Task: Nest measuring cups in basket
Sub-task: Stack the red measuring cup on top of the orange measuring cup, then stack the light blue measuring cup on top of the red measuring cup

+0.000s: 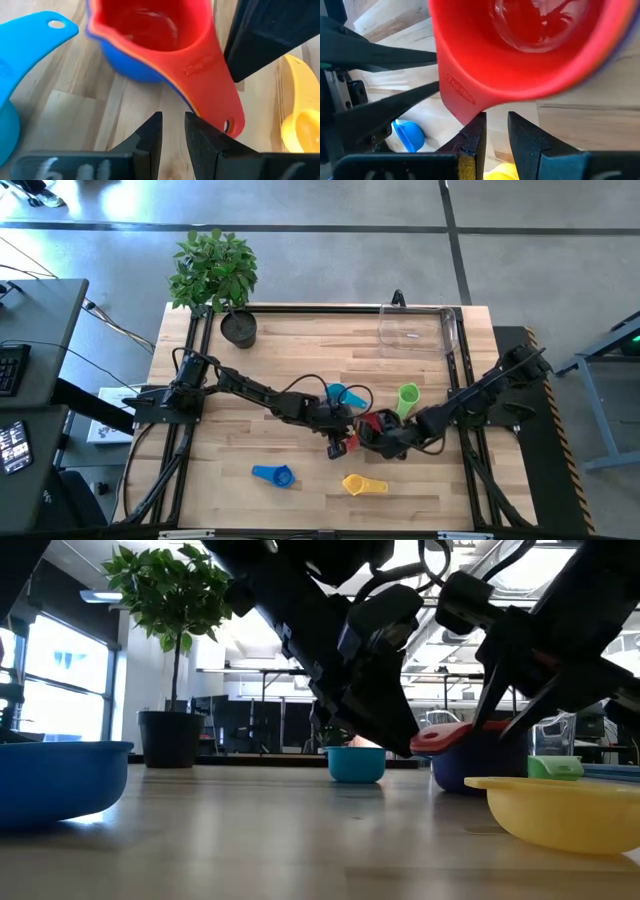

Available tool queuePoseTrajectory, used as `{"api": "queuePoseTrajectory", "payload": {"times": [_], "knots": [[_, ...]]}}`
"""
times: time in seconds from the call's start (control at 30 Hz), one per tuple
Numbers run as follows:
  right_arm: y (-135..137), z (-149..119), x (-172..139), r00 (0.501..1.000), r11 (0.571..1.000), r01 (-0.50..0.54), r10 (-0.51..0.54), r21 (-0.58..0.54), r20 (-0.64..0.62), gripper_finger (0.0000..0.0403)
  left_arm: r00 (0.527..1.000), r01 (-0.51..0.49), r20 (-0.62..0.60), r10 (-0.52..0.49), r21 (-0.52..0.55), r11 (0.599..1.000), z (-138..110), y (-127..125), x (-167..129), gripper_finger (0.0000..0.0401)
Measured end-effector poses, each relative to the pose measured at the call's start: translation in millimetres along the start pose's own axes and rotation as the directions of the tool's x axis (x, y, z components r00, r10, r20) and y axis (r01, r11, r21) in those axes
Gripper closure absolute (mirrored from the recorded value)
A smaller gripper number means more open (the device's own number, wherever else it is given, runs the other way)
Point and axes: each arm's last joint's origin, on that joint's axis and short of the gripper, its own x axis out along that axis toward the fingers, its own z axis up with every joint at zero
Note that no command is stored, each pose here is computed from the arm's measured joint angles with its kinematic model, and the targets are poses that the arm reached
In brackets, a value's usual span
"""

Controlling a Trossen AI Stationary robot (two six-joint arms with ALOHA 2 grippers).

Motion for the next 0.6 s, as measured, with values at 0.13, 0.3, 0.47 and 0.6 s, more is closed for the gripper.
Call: {"api": "queuePoseTrajectory", "payload": {"times": [0.13,0.3,0.47,0.6], "knots": [[0.2,-0.1,0.1,1.0,1.0,0.003,-0.003,-0.005,-0.008,0.0332,1.0,0.004,-0.003,-0.004,0.015,1.0,-0.2,-0.1,0.0,0.0327],[0.7,-9.8,-2.3,0.998,0.998,-0.05,0.048,-0.026,-0.05,0.0332,0.999,-0.013,-0.051,0.015,0.057,0.998,-4.5,2.1,-0.4,0.0327],[0.9,-20.5,-5.5,0.99,0.994,-0.103,0.101,-0.025,-0.1,0.0332,0.993,-0.036,-0.109,0.046,0.092,0.995,-4.4,5.9,-12.3,0.0327],[1.4,-28.2,-8.4,0.98,0.987,-0.157,0.154,-0.019,-0.123,0.0332,0.987,-0.053,-0.147,0.071,0.125,0.991,-0.7,10.4,-28.0,0.0327]]}}
